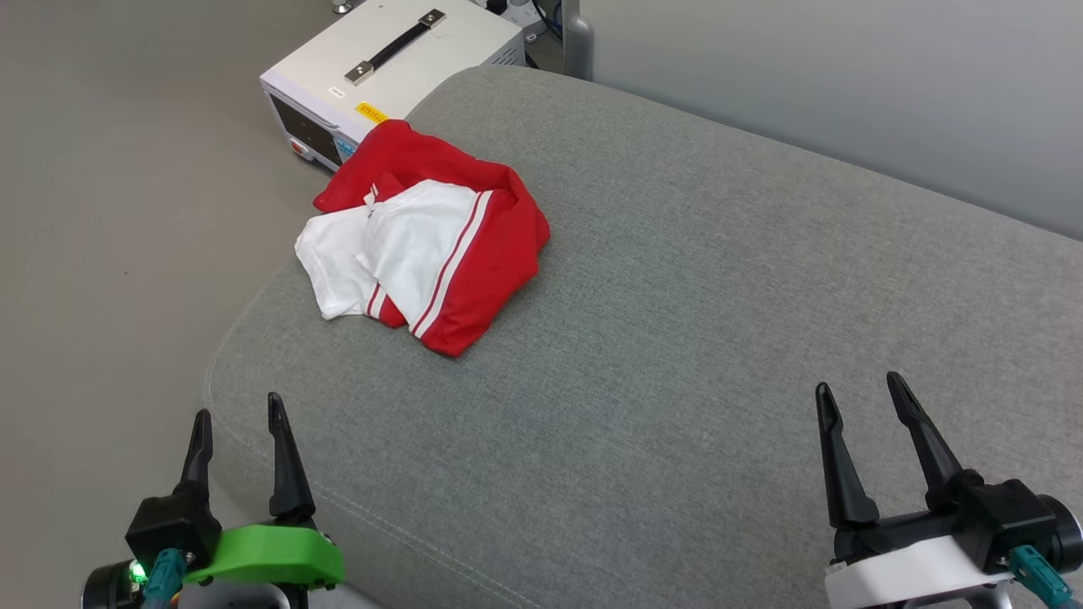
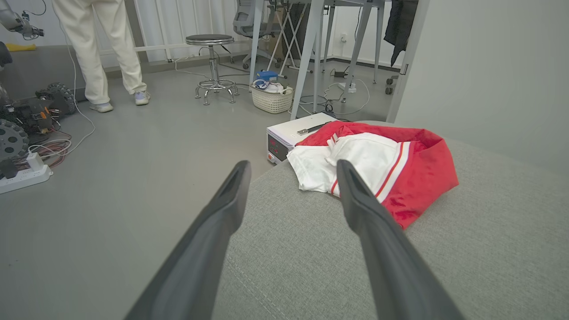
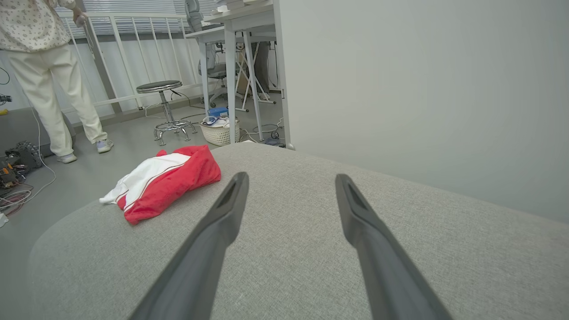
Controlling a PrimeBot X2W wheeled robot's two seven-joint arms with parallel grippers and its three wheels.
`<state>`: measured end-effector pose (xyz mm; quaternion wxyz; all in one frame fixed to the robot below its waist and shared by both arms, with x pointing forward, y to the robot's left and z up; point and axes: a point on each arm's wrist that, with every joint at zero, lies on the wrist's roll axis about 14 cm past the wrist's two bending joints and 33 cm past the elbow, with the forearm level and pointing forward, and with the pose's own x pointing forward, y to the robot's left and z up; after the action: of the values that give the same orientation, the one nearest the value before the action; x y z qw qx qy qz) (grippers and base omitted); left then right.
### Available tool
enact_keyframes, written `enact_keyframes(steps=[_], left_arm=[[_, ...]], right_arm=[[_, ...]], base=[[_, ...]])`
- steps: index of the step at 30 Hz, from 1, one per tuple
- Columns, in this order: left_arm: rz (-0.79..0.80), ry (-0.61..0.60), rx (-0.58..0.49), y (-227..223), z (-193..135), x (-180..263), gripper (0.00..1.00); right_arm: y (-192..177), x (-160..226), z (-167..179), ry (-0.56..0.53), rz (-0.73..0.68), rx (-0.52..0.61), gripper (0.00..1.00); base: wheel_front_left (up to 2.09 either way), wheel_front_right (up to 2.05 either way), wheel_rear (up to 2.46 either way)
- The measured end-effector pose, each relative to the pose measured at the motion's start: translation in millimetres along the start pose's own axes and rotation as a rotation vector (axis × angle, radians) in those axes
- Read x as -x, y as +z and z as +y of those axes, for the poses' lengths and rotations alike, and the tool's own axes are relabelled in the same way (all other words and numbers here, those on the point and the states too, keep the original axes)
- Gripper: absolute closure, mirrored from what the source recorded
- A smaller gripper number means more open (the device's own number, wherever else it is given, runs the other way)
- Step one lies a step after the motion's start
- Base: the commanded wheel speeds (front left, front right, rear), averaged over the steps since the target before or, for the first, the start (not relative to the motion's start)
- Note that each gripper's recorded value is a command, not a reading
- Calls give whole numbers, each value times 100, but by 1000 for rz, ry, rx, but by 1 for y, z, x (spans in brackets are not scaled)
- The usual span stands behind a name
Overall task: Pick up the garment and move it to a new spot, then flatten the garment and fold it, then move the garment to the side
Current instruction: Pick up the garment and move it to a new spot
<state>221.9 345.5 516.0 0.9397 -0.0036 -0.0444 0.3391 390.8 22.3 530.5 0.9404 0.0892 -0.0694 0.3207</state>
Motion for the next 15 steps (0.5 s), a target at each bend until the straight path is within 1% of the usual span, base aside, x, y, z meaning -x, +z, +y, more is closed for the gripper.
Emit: enact_keyframes(steps=[3, 5, 10, 14, 15], left_arm=[[-12, -22, 1, 3, -3, -8, 0], [-49, -48, 2, 14, -7, -23, 0], [-175, -107, 3, 54, -19, -71, 0], [-243, -127, 18, 79, -21, -116, 0], [-264, -139, 21, 87, -26, -126, 0]], right_arm=[[1, 0, -2, -6, -4, 7, 0], [1, -1, -6, -14, -5, 19, 0], [2, -6, -22, -31, -18, 55, 0], [0, -9, -44, -62, -25, 81, 0], [-1, -9, -50, -74, -23, 85, 0]], base=[[0, 0, 0], [0, 0, 0], [0, 0, 0], [0, 0, 0], [0, 0, 0]])
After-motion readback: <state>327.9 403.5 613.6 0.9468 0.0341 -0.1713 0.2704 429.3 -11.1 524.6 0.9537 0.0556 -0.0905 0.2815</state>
